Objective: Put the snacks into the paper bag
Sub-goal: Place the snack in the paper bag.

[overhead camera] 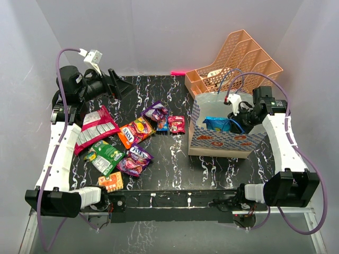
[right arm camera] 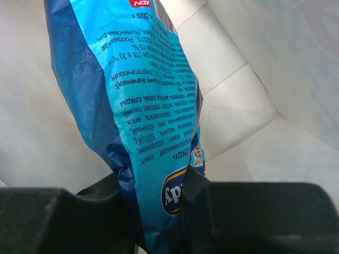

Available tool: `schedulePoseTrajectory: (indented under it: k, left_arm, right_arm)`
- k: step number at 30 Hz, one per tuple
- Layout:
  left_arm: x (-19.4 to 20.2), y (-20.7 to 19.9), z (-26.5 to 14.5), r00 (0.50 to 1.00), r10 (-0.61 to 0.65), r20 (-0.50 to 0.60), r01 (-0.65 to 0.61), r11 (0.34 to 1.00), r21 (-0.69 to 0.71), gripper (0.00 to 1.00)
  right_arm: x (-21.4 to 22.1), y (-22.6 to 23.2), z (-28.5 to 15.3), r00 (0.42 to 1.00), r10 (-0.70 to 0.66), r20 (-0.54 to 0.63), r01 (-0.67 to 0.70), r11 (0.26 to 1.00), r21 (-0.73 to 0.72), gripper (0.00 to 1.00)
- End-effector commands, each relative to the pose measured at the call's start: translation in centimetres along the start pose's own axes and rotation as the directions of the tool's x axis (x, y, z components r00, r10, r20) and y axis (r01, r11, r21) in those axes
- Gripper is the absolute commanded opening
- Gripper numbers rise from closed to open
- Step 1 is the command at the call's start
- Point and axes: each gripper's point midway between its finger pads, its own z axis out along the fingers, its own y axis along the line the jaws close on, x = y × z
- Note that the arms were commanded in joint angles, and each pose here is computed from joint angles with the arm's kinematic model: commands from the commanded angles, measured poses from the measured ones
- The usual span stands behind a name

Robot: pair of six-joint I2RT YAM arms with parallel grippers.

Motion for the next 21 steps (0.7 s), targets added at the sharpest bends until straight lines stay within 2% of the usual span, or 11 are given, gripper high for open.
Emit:
schedulePoseTrajectory:
  k: [1,9,16,21]
  left_arm:
    - [-0.9,-1.3,-0.9,0.999,0.036,0.036,-0.037,0.999,0.033,0.91]
    - [-1.0,-1.3,-0.9,0.999,0.035,0.038,-0.036,0.999,0.033,0.91]
    - [-1.1,-1.6,-1.1,0.998,0.036,0.042,-0.038,0.998,0.04,0.91]
    - [-1.2,-1.7,-1.2,0.998,0.039,0.045,-0.04,0.998,0.04,0.91]
  right_arm:
    - [-2.4,-1.2,-0.4,0.993,-0.05,0.107,0.044,0.998,0.055,0.08]
    - [-1.2,-1.2,0.7,0.996,-0.03,0.087,0.025,0.998,0.057,0.09]
    - [-0.3,-2.2,0.4,0.998,-0.032,0.05,0.025,0.991,0.132,0.09]
    - [0.0,-2.5,0.6,0.999,-0.023,0.035,0.018,0.991,0.135,0.16]
